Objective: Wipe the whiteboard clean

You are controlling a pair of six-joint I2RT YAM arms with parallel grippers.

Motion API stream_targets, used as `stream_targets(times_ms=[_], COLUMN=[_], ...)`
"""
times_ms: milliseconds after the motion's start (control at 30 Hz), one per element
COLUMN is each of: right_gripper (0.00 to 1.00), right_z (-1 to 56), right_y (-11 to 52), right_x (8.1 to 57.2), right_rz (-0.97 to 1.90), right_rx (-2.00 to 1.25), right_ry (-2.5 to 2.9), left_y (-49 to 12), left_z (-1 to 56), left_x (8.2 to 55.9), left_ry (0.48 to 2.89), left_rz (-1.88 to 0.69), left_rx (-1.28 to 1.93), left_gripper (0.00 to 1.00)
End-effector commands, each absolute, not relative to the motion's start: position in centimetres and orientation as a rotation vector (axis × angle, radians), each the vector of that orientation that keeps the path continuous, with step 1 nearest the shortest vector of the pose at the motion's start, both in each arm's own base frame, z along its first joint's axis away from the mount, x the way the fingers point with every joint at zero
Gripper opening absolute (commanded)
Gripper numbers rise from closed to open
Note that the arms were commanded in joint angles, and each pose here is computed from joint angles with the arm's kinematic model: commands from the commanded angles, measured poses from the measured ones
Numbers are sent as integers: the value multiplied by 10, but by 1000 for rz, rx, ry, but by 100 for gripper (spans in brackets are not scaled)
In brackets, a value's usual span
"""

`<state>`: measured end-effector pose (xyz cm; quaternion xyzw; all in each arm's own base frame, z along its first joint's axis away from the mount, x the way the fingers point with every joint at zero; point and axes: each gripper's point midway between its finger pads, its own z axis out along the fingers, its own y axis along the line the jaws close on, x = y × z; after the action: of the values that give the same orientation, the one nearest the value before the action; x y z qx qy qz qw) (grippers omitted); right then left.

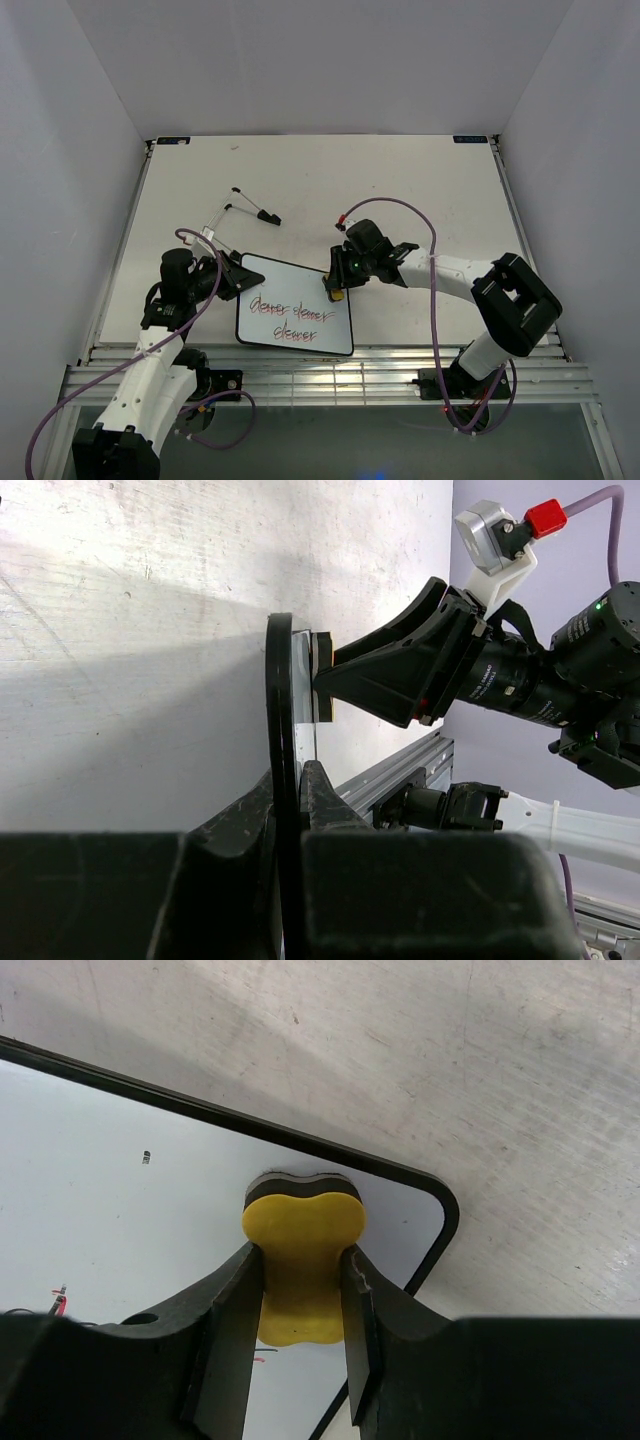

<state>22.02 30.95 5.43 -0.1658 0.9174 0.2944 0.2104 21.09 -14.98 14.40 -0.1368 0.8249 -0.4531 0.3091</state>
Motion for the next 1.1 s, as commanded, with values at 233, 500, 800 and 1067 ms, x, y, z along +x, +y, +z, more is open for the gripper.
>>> stream_targets(times_ms=[233, 500, 800, 1067], right_gripper=[22, 22, 22, 21], right_z=[79, 101, 55, 7], right_y=[356, 398, 359, 288], right_x=[198, 211, 218, 215], right_rz=[943, 960, 826, 768], right_rx=[-654, -737, -652, -492], right_ry=[2519, 2493, 2634, 2747], left_y=[-148, -150, -147, -146], left_z=[151, 149, 153, 148], left_x=[217, 215, 218, 218], left_ry=[2129, 2137, 2120, 2127], left_rz=[-1167, -1179, -1154, -1145], left_rx=[-296, -283, -298, -320], left_gripper=[0, 0, 0, 0])
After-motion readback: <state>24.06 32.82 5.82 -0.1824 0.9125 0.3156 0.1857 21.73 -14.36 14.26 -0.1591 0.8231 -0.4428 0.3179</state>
